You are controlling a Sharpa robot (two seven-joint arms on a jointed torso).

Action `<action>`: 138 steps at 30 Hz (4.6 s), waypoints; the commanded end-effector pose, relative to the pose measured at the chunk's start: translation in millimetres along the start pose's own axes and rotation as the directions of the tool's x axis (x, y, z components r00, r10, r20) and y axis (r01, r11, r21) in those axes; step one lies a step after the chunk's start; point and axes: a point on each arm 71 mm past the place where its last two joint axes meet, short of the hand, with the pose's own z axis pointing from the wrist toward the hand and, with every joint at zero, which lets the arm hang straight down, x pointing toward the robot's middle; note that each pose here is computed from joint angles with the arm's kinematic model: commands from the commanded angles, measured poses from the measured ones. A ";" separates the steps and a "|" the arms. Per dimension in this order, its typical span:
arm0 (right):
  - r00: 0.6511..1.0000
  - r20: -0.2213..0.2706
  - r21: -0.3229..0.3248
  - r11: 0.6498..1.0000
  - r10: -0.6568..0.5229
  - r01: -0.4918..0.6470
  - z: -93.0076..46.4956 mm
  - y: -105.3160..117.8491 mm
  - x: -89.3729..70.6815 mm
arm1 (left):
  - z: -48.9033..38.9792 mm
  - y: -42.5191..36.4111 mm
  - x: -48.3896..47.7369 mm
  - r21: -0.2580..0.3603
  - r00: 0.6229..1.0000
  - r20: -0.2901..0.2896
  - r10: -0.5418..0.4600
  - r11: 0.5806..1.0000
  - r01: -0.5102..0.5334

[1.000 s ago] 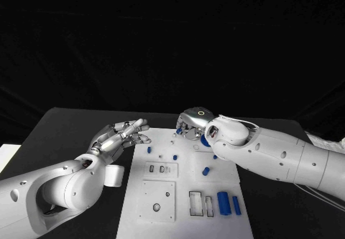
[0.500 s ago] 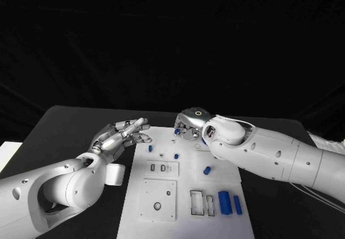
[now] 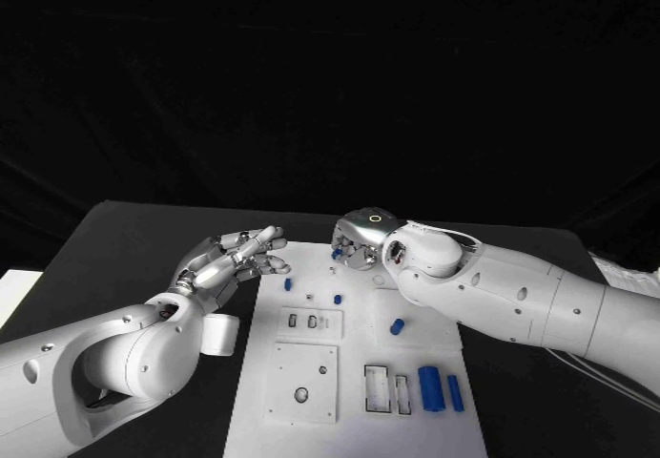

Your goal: Assemble the parts on the task board

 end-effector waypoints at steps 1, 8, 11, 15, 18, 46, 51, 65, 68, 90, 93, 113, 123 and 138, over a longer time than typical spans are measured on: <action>0.999 -0.027 0.003 1.000 -0.019 0.020 0.8 0.0 4.1 | 0.8 -0.7 2.7 0.004 1.000 -0.019 -0.010 1.000 0.010; 1.000 -0.012 0.002 1.000 -0.014 0.014 1.9 -0.5 4.3 | 1.2 -0.4 2.7 0.002 1.000 -0.019 -0.010 1.000 0.010; 1.000 0.009 0.002 1.000 -0.010 0.010 1.1 -1.3 2.8 | 1.2 -0.4 2.3 0.001 1.000 -0.019 -0.010 1.000 0.010; 0.999 0.041 0.001 1.000 -0.005 0.005 -4.1 -2.9 -0.3 | 1.3 -0.3 1.4 0.000 1.000 -0.017 -0.009 1.000 0.009; 0.998 0.063 0.004 1.000 0.003 -0.003 -13.0 -6.7 -3.4 | 0.9 -0.6 0.3 0.000 1.000 -0.015 -0.008 1.000 0.008; 0.971 -0.056 0.272 0.939 0.232 -0.209 -94.8 -92.4 -12.4 | 2.3 0.2 -4.8 -0.006 1.000 -0.006 -0.013 1.000 0.013; 0.971 -0.070 0.270 0.941 0.230 -0.204 -93.2 -91.2 -8.5 | 2.7 0.4 -5.0 -0.005 1.000 -0.006 -0.013 1.000 0.013; 0.970 -0.109 0.276 0.944 0.219 -0.182 -91.6 -90.6 0.0 | 3.0 0.5 -5.3 -0.005 1.000 -0.004 -0.012 1.000 0.012; 0.970 -0.111 0.278 0.944 0.218 -0.180 -91.5 -91.3 0.9 | 3.2 0.6 -5.6 -0.005 1.000 -0.003 -0.012 1.000 0.012; 0.974 -0.126 0.281 0.948 0.189 -0.147 -87.5 -92.1 8.4 | 4.0 1.0 -5.9 -0.005 1.000 -0.003 -0.012 1.000 0.012; 0.977 -0.133 0.275 0.953 0.169 -0.128 -87.2 -90.4 11.2 | 4.1 1.0 -5.9 -0.005 1.000 -0.003 -0.012 1.000 0.012; 0.994 0.055 0.153 0.983 0.090 -0.097 -83.4 -49.9 -7.2 | 4.8 1.5 -5.6 -0.006 1.000 -0.005 -0.013 1.000 0.013; 0.994 0.078 0.105 0.991 0.080 -0.088 -74.7 -14.9 -16.1 | 5.2 1.9 -4.3 -0.006 1.000 -0.009 -0.015 1.000 0.015; 0.994 0.060 0.070 0.993 0.095 -0.099 -50.6 9.4 -6.1 | 6.2 2.6 -2.4 -0.007 1.000 -0.015 -0.018 1.000 0.018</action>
